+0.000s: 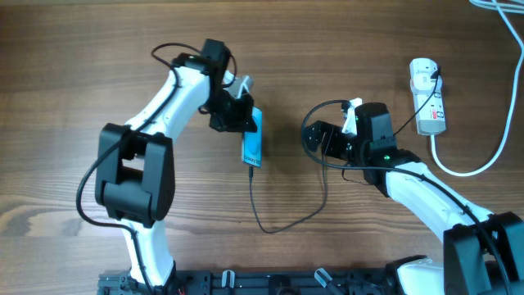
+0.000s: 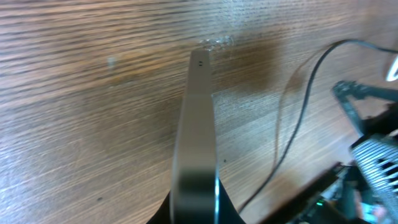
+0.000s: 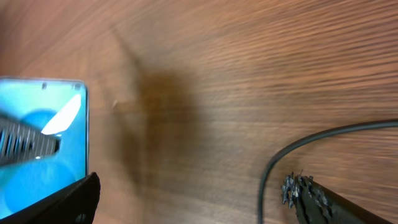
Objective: Plug charger to phone and switch on socket
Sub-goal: 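Lower the phone with the left gripper and lay it flat on the table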
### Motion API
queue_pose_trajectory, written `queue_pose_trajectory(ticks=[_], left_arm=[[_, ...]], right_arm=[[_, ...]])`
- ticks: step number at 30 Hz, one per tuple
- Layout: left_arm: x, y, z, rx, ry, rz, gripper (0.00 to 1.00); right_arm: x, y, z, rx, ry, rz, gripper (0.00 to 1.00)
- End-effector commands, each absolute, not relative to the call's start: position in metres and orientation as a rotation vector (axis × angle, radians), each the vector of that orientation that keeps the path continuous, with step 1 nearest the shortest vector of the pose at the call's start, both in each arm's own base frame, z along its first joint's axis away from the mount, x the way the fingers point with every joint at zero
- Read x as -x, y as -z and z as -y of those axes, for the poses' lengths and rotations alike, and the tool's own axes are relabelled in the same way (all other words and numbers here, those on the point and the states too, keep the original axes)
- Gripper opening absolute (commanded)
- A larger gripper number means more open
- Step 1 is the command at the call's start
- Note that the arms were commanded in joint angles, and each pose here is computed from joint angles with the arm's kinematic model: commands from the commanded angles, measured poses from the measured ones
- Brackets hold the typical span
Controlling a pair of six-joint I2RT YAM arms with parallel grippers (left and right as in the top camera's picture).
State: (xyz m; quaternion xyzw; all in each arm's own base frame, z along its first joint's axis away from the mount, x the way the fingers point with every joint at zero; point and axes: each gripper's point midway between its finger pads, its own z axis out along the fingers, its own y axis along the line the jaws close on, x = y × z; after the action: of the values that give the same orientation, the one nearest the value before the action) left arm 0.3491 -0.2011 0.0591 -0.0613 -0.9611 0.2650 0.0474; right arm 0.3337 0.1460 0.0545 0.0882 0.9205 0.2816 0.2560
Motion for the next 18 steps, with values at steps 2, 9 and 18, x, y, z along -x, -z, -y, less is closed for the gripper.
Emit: queue_pose_trajectory(ticks=[2,9,18], left_arm=[[-0.341,-0.055,0.214,0.300,-0.673,2.986,0.04],[-0.339,-0.044,0.220,0.235,-0.507,3.038,0.04],[-0.340,-0.035,0.205,0.128,-0.344,3.079,0.04]], right_arm=[[-0.351,-0.061,-0.132,-0.336,-0.670,-2.440,1.00],[-0.351,-0.062,-0.132,-0.336,-0.670,-2.439,1.00],[-0.351,-0.061,-0.132,-0.335,-0.670,-2.440,1.00]])
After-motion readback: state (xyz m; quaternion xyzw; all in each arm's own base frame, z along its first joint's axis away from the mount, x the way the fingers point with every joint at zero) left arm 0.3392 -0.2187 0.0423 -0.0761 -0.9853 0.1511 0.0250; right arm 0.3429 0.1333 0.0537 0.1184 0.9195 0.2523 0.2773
